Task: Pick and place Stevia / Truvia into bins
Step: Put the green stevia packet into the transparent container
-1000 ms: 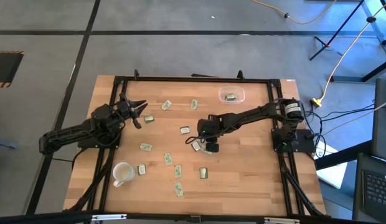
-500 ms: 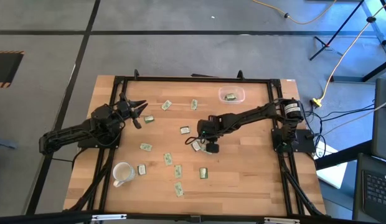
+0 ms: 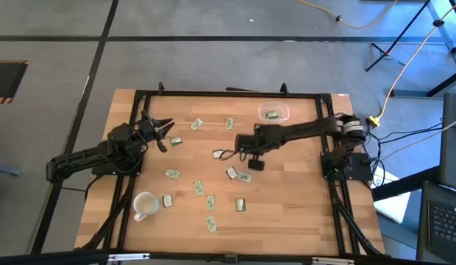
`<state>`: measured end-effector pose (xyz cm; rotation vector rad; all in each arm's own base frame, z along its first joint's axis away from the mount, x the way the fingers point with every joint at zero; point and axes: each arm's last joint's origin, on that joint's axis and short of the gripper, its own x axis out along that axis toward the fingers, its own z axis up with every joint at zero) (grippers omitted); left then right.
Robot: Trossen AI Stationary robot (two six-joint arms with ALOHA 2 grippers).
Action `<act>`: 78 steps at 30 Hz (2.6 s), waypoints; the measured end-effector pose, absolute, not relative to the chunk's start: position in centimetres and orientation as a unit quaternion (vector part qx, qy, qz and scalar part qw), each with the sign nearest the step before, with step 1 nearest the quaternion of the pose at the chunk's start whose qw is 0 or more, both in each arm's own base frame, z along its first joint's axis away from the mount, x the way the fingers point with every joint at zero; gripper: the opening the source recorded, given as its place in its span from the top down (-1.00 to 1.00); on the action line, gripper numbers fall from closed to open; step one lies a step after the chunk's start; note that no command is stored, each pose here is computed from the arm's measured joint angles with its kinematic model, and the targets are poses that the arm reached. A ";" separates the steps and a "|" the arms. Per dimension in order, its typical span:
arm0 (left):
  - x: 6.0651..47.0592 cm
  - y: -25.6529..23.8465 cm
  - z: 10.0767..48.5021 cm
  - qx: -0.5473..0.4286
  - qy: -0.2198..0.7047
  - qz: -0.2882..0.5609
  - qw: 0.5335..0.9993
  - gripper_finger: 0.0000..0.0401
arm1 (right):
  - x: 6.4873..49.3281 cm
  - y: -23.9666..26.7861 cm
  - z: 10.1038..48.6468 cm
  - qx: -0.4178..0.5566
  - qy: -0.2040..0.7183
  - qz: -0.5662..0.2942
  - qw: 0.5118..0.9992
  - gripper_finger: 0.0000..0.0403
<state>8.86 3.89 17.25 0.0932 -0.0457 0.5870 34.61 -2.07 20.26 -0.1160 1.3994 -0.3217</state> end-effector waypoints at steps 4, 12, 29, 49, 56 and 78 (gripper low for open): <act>8.9 3.9 17.2 0.046 -0.022 0.289 0.956 0.66 | 32.5 -4.1 24.6 -0.040 0.611 -0.204 0.764 1.00; 8.9 3.9 17.3 0.046 -0.023 0.289 0.956 0.66 | 28.2 -10.1 28.9 0.026 0.564 -0.309 0.766 1.00; 8.9 3.9 17.2 0.046 -0.022 0.289 0.956 0.66 | 25.0 -16.9 20.0 0.089 0.595 -0.381 0.702 1.00; 8.9 3.9 17.2 0.046 -0.022 0.289 0.956 0.66 | 23.8 -17.7 17.5 0.113 0.584 -0.378 0.709 0.85; 8.9 3.9 17.2 0.046 -0.022 0.289 0.956 0.66 | 23.8 -17.5 18.4 0.121 0.574 -0.386 0.712 0.60; 8.9 3.9 17.2 0.046 -0.021 0.289 0.956 0.66 | 32.3 2.2 18.0 0.003 0.533 0.002 0.846 0.53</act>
